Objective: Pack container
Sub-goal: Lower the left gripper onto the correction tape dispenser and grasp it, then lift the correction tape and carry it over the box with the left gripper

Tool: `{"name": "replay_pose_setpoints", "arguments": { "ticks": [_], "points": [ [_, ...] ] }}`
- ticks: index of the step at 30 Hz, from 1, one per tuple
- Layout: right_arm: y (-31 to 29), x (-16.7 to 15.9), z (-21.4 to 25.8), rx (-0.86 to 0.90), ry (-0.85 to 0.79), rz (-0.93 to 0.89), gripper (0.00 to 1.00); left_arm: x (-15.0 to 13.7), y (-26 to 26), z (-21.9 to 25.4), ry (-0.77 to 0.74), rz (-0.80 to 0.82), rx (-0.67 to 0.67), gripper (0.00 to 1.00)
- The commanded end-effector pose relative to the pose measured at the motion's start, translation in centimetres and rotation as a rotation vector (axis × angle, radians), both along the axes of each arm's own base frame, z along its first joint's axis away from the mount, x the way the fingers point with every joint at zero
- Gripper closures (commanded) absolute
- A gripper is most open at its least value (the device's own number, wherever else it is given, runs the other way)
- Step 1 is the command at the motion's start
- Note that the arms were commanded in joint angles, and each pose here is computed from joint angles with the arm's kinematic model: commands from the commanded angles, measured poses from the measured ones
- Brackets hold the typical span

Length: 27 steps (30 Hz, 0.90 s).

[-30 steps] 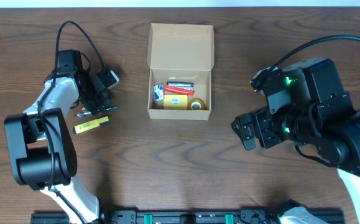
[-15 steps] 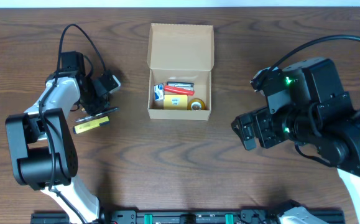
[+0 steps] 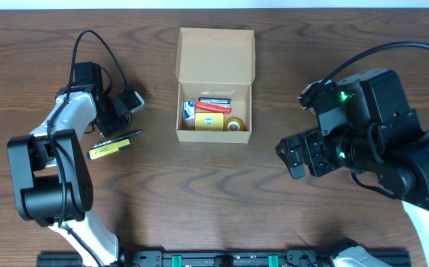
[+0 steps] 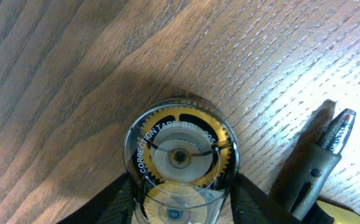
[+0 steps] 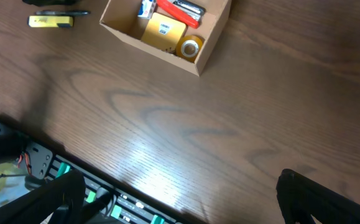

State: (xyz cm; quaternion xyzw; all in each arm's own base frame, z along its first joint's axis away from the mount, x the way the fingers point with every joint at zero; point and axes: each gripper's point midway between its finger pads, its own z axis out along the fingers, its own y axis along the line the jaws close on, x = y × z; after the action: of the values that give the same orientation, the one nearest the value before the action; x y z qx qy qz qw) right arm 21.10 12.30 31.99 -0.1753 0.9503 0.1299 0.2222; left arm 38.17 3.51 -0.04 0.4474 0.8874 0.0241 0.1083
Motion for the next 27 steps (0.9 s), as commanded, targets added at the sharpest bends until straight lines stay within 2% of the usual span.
{"name": "replay_pose_setpoints", "arguments": {
  "ticks": [1, 7, 10, 15, 21, 27],
  "points": [
    [-0.2, 0.1, 0.0, -0.008, -0.005, 0.004, 0.01, -0.7, 0.6, -1.2, 0.042, 0.007, 0.034, 0.57],
    [-0.2, 0.1, 0.0, -0.008, -0.005, 0.004, 0.01, -0.4, 0.6, -1.1, 0.032, 0.014, 0.034, 0.74],
    [-0.2, 0.1, 0.0, -0.008, -0.005, 0.004, 0.01, 0.1, 0.7, -1.0, 0.010, 0.062, 0.026, 0.79],
    [-0.2, 0.1, 0.0, -0.007, -0.005, 0.004, 0.01, 1.2, 0.8, -0.7, -0.029, 0.132, 0.013, 0.94],
    [-0.2, 0.1, 0.0, -0.008, -0.005, 0.004, 0.01, 2.8, 1.0, 0.4, -0.076, 0.225, -0.008, 0.94],
    [-0.2, 0.1, 0.0, -0.008, -0.005, 0.004, 0.01, 6.3, 1.1, 4.0, -0.172, 0.413, -0.071, 0.94]
  ]
}}
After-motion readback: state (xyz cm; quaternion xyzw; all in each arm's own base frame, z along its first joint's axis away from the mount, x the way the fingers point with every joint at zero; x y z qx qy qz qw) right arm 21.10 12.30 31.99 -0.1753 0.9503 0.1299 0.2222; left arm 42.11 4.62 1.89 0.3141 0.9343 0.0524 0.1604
